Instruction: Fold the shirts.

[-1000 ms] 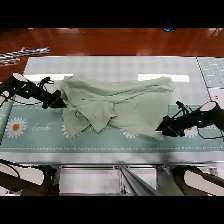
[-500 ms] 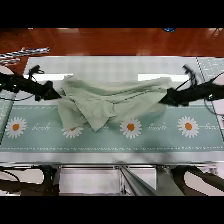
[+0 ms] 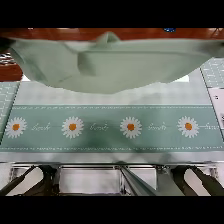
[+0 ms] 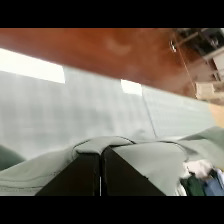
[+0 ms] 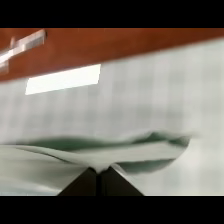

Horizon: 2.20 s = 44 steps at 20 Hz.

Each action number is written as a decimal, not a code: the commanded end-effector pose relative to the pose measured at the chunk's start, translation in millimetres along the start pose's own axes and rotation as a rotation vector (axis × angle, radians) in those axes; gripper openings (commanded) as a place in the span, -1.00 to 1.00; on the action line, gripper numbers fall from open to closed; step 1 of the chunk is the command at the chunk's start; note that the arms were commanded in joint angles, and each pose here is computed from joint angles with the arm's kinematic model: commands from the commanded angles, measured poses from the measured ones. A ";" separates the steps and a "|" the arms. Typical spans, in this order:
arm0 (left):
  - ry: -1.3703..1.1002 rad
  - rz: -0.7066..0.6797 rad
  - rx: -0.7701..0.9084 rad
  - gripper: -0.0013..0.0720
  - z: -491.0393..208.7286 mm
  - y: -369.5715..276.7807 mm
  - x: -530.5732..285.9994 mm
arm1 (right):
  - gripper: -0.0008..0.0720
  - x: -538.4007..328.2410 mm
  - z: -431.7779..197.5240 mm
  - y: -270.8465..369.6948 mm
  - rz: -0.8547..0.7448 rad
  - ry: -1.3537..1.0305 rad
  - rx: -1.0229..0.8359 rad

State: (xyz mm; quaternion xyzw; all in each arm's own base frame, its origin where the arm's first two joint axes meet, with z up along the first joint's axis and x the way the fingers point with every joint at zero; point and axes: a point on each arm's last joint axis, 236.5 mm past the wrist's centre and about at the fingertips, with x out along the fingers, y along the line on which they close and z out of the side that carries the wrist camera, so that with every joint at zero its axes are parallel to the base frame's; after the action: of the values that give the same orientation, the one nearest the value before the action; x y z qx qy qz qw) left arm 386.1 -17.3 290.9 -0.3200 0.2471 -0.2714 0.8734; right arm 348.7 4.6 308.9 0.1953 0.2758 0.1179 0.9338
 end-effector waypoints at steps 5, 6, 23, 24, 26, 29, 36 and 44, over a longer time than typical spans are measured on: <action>-0.269 -0.007 0.410 -0.92 26.7 -168.5 -81.6 | -0.92 -137.7 50.1 70.6 -0.126 -0.430 -0.171; -0.288 -0.006 0.464 -0.92 24.7 -188.1 -89.1 | -0.92 -151.9 48.9 78.1 -0.150 -0.462 -0.193; -0.772 0.632 0.716 -0.92 -9.4 -257.2 -279.7 | -0.92 -255.2 -16.4 59.4 -0.441 -0.491 -0.270; -0.735 0.645 0.698 -0.92 -6.5 -246.3 -271.9 | -0.92 -255.0 -15.6 57.1 -0.450 -0.489 -0.268; -0.668 0.664 0.647 -0.92 6.8 -218.2 -251.2 | -0.92 -244.7 -14.2 51.4 -0.455 -0.454 -0.259; -0.417 0.645 0.501 -0.92 9.7 -153.5 -186.4 | -0.92 -200.6 -15.6 34.9 -0.440 -0.294 -0.231; 0.208 0.450 0.226 -0.92 -24.7 -0.8 -4.4 | -0.92 -8.8 -23.2 9.0 -0.136 0.196 -0.197; 0.255 0.476 -0.002 -0.92 -39.8 182.1 197.2 | -0.92 237.5 -56.2 -123.7 -0.081 0.344 0.098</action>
State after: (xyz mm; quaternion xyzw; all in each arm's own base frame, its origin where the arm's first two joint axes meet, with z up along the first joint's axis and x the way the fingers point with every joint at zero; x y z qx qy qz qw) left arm 498.1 -36.2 145.9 -0.1724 0.4376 -0.1240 0.8737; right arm 463.2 -6.5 165.1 0.1514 0.4535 0.1022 0.8724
